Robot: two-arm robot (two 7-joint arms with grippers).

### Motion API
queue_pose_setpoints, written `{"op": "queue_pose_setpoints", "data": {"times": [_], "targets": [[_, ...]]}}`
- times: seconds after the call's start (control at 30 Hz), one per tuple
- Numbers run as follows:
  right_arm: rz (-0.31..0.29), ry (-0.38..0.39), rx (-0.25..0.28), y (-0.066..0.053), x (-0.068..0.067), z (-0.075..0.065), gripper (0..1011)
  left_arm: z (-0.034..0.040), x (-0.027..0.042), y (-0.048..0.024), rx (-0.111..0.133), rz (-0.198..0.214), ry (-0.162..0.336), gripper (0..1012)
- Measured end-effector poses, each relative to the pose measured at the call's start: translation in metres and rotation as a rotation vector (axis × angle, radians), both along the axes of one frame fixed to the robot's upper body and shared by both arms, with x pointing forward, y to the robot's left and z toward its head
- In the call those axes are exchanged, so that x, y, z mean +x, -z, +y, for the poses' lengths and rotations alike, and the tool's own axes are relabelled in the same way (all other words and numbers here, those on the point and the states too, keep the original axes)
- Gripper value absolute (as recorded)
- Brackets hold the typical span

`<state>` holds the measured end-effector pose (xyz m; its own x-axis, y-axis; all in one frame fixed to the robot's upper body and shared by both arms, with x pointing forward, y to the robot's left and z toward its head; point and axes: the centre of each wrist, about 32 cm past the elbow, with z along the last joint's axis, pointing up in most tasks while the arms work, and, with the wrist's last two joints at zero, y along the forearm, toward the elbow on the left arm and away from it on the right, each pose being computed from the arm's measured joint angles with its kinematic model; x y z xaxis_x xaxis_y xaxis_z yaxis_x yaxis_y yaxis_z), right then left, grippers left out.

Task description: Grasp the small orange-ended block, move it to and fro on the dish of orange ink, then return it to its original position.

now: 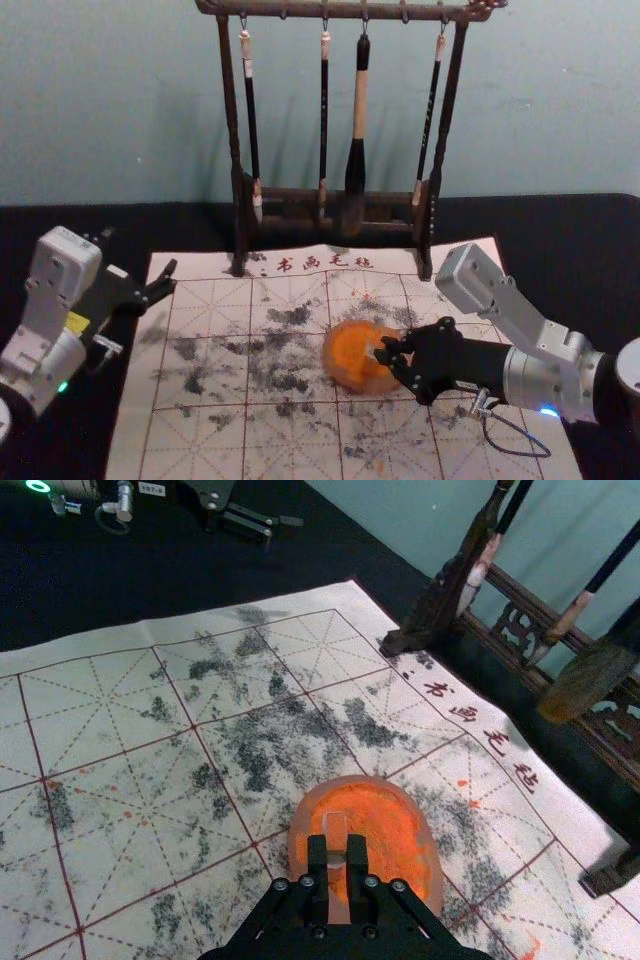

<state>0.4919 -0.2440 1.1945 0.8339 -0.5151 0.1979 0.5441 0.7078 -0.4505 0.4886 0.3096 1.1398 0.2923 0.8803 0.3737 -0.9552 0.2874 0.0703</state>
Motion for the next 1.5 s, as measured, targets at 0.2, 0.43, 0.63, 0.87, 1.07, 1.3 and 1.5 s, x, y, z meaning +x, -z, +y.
{"op": "queue_pose_setpoints", "data": {"times": [0.2, 0.43, 0.63, 0.87, 1.07, 1.3, 1.5], "targets": [[-0.001, -0.016, -0.002, 0.001, 0.004, 0.006, 57, 0.0000, 0.0000, 0.0000, 0.000, 0.000, 0.000, 1001], [-0.008, -0.020, -0.009, 0.000, 0.010, 0.010, 57, 0.0000, 0.0000, 0.0000, 0.000, 0.000, 0.000, 1001], [-0.014, -0.012, -0.016, 0.000, 0.015, 0.011, 57, 0.0000, 0.0000, 0.0000, 0.000, 0.000, 0.000, 1001], [-0.021, 0.012, -0.021, -0.001, 0.021, 0.009, 57, 0.0000, 0.0000, 0.0000, 0.000, 0.000, 0.000, 1001], [-0.022, 0.026, -0.027, -0.002, 0.023, 0.005, 57, 0.0000, 0.0000, 0.0000, 0.000, 0.000, 0.000, 1002], [-0.015, 0.046, -0.032, -0.003, 0.022, -0.002, 57, 0.0000, 0.0000, 0.0000, 0.000, 0.000, 0.000, 1001], [-0.004, 0.059, -0.020, -0.005, 0.016, -0.009, 57, 0.0000, 0.0000, 0.0000, 0.000, 0.000, 0.000, 1001]]}}
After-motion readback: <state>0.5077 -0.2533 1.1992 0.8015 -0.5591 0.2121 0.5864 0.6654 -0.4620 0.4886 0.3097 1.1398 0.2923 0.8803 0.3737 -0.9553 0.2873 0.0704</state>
